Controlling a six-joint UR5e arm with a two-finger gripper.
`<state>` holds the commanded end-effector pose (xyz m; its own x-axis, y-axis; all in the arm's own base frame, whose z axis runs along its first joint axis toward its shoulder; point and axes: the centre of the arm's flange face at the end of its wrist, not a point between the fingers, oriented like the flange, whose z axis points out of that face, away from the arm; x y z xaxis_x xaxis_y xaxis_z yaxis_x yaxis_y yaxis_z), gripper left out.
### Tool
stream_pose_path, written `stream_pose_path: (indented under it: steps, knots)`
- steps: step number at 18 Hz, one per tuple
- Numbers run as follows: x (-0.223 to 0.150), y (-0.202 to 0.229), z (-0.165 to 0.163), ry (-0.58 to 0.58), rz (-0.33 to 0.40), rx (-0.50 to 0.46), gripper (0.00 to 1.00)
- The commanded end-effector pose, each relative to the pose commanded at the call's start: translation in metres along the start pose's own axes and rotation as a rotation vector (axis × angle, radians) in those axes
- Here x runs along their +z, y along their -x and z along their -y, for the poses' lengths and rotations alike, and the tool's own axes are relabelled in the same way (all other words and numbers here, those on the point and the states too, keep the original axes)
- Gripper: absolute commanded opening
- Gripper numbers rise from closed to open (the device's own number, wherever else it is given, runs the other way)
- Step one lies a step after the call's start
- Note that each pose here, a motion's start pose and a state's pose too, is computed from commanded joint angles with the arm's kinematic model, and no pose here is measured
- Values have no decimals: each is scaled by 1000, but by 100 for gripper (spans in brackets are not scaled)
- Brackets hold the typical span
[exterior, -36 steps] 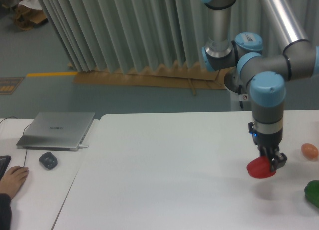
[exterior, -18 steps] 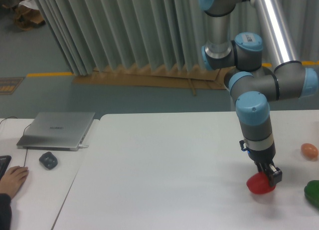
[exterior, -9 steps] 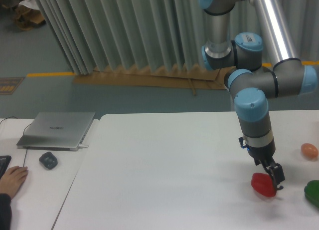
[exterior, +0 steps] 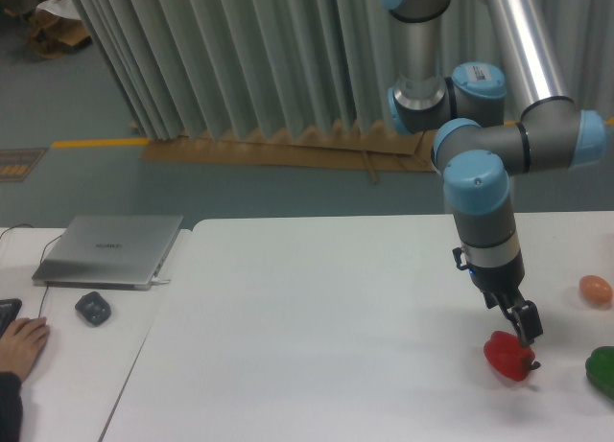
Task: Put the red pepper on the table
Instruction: 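Lift the open gripper up off the red pepper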
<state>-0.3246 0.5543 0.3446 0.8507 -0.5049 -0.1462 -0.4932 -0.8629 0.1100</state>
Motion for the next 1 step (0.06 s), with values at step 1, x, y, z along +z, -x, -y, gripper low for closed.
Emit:
stream_pose_path:
  steps: [1]
  knots:
    - [-1,0,1,-2,1,1,100]
